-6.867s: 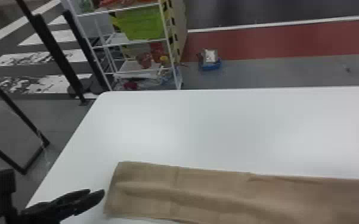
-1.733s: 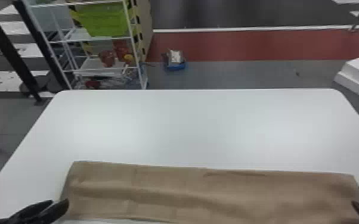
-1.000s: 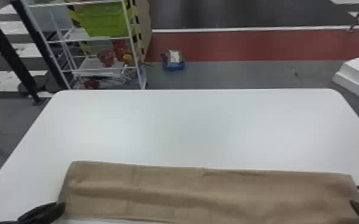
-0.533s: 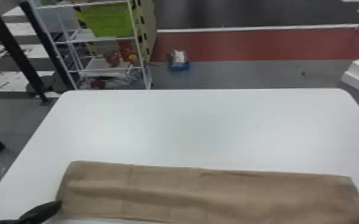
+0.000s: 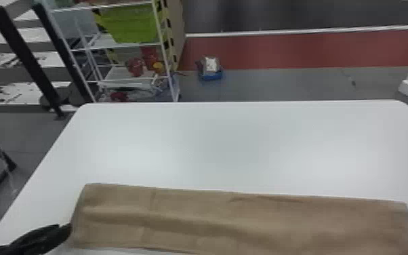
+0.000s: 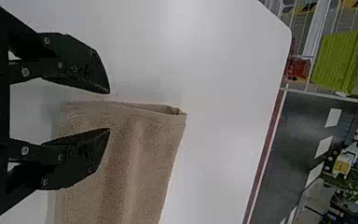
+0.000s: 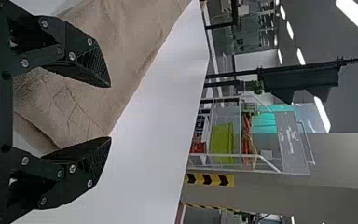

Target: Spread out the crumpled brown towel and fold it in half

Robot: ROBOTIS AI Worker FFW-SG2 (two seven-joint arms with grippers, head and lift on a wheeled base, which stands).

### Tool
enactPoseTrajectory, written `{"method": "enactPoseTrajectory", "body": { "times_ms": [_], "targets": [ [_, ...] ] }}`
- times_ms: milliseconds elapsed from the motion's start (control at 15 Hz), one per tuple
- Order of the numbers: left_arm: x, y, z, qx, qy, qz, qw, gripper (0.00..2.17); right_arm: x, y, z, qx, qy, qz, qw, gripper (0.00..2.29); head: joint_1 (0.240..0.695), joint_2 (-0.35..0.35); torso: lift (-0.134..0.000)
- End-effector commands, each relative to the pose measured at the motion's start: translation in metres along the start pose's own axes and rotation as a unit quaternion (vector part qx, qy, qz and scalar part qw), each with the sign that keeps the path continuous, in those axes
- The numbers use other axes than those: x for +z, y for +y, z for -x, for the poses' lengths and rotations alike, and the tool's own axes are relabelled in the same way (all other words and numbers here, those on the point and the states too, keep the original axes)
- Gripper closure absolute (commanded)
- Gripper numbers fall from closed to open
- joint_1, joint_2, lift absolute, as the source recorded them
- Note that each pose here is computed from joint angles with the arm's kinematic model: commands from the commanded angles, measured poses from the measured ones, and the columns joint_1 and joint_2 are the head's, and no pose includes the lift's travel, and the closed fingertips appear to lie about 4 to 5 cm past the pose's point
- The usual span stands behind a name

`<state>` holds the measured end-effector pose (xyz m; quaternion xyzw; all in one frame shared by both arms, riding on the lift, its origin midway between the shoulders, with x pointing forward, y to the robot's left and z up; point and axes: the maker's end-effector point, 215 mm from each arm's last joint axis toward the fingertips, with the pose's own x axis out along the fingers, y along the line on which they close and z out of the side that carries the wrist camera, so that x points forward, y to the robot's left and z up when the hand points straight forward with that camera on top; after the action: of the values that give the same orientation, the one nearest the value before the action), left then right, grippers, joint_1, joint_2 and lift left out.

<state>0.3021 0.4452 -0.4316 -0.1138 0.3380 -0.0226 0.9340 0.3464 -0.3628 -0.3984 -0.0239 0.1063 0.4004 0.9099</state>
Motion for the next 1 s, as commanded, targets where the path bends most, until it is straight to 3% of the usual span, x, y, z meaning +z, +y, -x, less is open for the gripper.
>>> {"method": "enactPoseTrajectory", "body": {
  "times_ms": [0, 133, 333, 533, 667, 733, 800, 867, 933],
  "targets": [
    [0.009, 0.012, 0.008, 0.018, -0.011, -0.001, 0.9998, 0.02, 0.003, 0.002, 0.0, 0.0, -0.005, 0.0, 1.0, 0.57, 0.695, 0.142, -0.124],
    [0.027, 0.017, 0.02, 0.019, -0.039, 0.001, 0.9991, 0.02, 0.009, 0.004, -0.001, 0.002, -0.016, -0.005, 0.9999, 0.57, 0.695, 0.172, -0.124],
    [0.055, -0.026, 0.033, -0.068, -0.085, 0.012, 0.994, 0.03, 0.016, 0.018, -0.019, 0.017, -0.027, -0.011, 0.9994, 0.57, 0.695, 0.194, -0.124],
    [0.044, -0.078, 0.014, -0.139, -0.069, 0.018, 0.9878, 0.22, 0.022, 0.04, -0.046, 0.042, -0.036, -0.025, 0.9982, 0.65, 0.695, 0.166, -0.124],
    [0.031, -0.107, -0.003, -0.166, -0.048, 0.011, 0.9849, 0.33, 0.025, 0.06, -0.07, 0.065, -0.042, -0.032, 0.9965, 1.09, 0.695, 0.151, -0.124],
    [0.023, -0.121, -0.012, -0.177, -0.035, 0.007, 0.9835, 0.4, 0.026, 0.07, -0.083, 0.079, -0.042, -0.041, 0.9951, 1.43, 0.695, 0.144, -0.124],
    [0.017, -0.131, -0.018, -0.181, -0.027, 0.002, 0.9831, 0.81, 0.026, 0.078, -0.095, 0.089, -0.043, -0.042, 0.9942, 1.67, 0.695, 0.141, -0.124],
    [0.011, -0.142, -0.025, -0.185, -0.021, -0.007, 0.9825, 1.28, 0.029, 0.079, -0.1, 0.089, -0.047, -0.042, 0.994, 1.68, 0.695, 0.137, -0.124],
    [0.008, -0.153, -0.03, -0.189, -0.021, -0.016, 0.9817, 1.55, 0.029, 0.078, -0.102, 0.087, -0.049, -0.043, 0.9941, 1.68, 0.695, 0.137, -0.124]
  ]
}}
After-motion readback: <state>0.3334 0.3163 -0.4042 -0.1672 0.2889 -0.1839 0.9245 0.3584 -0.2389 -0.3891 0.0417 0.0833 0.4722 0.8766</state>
